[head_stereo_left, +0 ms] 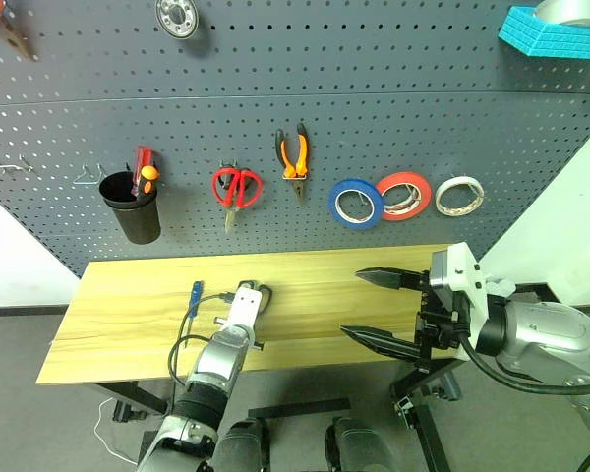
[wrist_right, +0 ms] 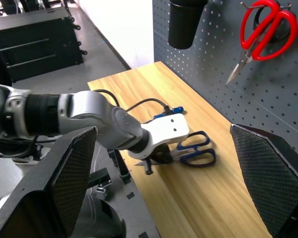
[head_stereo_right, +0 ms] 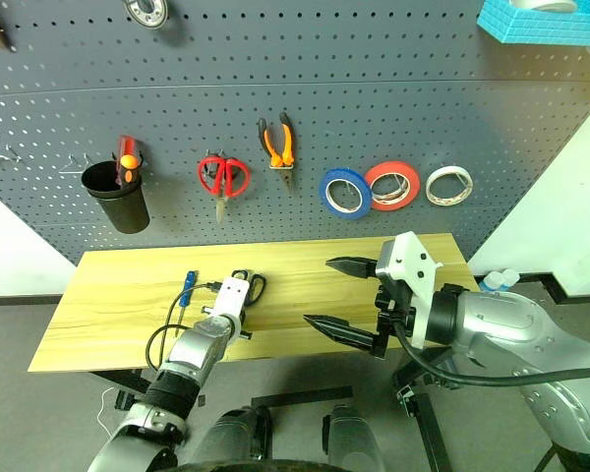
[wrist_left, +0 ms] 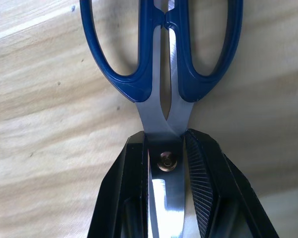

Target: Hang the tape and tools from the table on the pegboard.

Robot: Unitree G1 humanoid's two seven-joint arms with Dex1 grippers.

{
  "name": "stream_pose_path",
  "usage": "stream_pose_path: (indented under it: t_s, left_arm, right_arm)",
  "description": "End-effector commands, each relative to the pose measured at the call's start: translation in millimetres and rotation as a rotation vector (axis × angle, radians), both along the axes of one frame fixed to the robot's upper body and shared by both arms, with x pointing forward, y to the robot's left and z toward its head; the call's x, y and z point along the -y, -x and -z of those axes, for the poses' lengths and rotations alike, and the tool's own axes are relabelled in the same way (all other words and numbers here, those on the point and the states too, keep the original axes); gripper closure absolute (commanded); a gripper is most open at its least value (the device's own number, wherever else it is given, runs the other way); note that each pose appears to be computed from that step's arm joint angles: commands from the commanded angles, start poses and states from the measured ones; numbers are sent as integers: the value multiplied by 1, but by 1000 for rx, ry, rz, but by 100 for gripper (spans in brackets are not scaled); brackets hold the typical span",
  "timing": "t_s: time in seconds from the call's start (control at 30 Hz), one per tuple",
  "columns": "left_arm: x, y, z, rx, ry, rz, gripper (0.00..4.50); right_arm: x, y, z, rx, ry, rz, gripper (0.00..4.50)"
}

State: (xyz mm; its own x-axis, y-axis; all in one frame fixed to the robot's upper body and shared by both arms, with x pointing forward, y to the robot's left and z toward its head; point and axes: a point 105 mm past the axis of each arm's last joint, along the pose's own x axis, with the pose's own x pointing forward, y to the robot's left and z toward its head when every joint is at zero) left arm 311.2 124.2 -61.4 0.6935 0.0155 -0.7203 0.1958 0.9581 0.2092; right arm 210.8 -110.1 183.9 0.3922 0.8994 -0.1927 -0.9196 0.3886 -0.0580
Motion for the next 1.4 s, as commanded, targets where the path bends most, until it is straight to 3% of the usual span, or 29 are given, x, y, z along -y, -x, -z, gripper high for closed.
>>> stream_pose_path:
  t_s: [0.03,0.77,1.4]
  left_arm:
    - [1,2,-4,50,-51,64,374]
    - [15,-4,-58,418,-95,213,374]
    - [21,-19,-135,890,-109,259,374]
  right_arm:
    - [2,-2,-8,50,3,-1,0]
    - [14,-8,-16,49,-53,2,0]
    - [39,-4,-44,93,-129,-24,0]
